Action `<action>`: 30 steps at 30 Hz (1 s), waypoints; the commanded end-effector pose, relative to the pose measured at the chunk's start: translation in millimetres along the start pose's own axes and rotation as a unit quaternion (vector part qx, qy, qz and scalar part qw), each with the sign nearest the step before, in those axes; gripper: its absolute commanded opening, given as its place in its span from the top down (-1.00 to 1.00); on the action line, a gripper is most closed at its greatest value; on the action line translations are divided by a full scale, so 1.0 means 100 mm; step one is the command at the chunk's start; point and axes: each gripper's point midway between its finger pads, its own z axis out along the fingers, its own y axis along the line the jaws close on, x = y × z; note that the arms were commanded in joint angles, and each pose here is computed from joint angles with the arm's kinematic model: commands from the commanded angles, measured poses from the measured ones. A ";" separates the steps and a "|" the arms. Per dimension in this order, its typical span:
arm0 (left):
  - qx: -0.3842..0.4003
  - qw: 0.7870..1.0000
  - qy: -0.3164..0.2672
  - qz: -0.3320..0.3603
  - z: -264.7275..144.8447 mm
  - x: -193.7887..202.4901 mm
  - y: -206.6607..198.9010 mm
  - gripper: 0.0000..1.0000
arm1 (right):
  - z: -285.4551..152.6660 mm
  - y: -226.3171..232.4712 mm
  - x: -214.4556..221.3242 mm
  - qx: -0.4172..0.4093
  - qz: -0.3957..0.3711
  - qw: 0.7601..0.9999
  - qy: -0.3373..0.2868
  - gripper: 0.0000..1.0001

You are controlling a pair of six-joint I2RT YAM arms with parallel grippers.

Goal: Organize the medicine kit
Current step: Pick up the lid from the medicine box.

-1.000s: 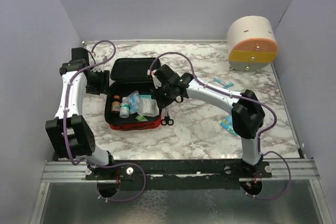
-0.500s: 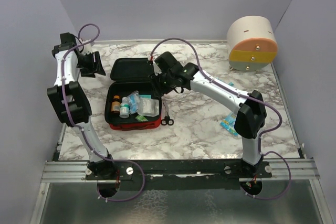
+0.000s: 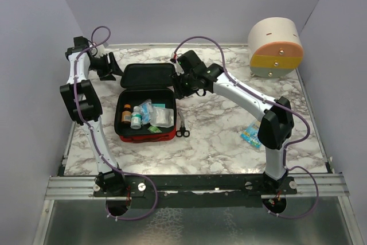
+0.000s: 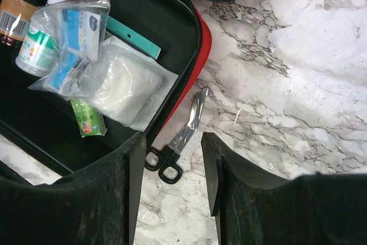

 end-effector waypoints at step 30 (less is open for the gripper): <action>0.148 0.985 -0.012 0.091 -0.10 0.01 -0.79 1.00 | -0.02 -0.49 -0.17 0.028 0.094 0.994 -0.037 0.10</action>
